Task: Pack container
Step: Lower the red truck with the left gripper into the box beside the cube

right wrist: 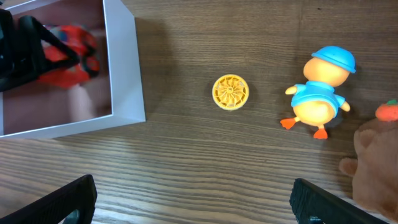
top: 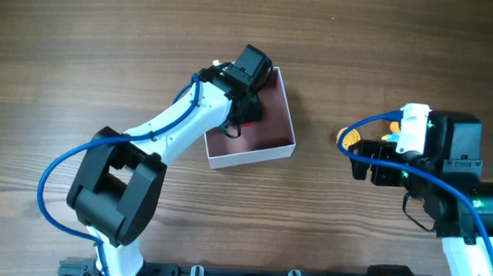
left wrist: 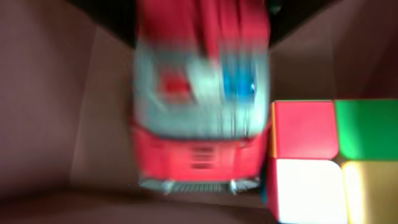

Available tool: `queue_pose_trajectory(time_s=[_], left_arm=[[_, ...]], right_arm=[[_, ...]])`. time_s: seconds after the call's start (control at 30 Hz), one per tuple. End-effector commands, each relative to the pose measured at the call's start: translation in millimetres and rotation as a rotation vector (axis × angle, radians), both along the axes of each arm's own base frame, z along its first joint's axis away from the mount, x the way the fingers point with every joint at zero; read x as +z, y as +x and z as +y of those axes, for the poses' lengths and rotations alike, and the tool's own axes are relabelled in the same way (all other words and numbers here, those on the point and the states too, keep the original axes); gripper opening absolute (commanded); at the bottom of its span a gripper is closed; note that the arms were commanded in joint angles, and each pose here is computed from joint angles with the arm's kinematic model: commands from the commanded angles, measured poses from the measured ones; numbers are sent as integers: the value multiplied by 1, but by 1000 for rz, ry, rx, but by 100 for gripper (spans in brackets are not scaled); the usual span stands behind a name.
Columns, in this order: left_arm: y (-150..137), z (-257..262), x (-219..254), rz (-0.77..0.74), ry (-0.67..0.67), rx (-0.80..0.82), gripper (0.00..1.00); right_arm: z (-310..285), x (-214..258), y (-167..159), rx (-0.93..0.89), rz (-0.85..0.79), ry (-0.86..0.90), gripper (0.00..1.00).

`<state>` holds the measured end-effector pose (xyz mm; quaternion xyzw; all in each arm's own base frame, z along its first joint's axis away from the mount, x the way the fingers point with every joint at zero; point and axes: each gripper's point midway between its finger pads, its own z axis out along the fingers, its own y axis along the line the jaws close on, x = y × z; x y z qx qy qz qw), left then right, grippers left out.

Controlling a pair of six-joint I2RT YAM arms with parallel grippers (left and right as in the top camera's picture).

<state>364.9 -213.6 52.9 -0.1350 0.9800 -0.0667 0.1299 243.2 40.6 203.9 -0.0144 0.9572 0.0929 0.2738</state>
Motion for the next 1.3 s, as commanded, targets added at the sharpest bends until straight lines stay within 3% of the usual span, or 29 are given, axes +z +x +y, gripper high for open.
queue_pose_trajectory(time_s=[0.0,0.07,0.2,0.4,0.53,0.7,0.77,0.93,1.03,1.27], left_arm=[[1,3,-2,-4,9,20,80],[1,3,-2,-4,9,20,86],[0,2,2,-3,0,18,89],[-19,-8,34,10,-83,-22,86],[-51,-26,38,97,-125,-99,82],[-83,-38,34,171,-93,-177,58],[-82,-36,32,154,-56,-180,41],[-70,-24,23,114,23,-155,17],[-62,-23,16,104,34,-165,13],[-42,-22,1,65,50,-140,16]], right_arm=[[1,8,2,19,-21,-6,100],[1,8,2,19,-21,-6,100],[1,8,2,19,-20,-6,100],[1,8,2,19,-21,-6,100],[1,8,2,19,-21,-6,100],[1,8,2,19,-21,-6,100],[1,8,2,19,-20,-6,100],[1,7,2,18,-18,-6,100],[1,7,1,19,-17,-6,100],[1,7,1,19,-16,-6,100]])
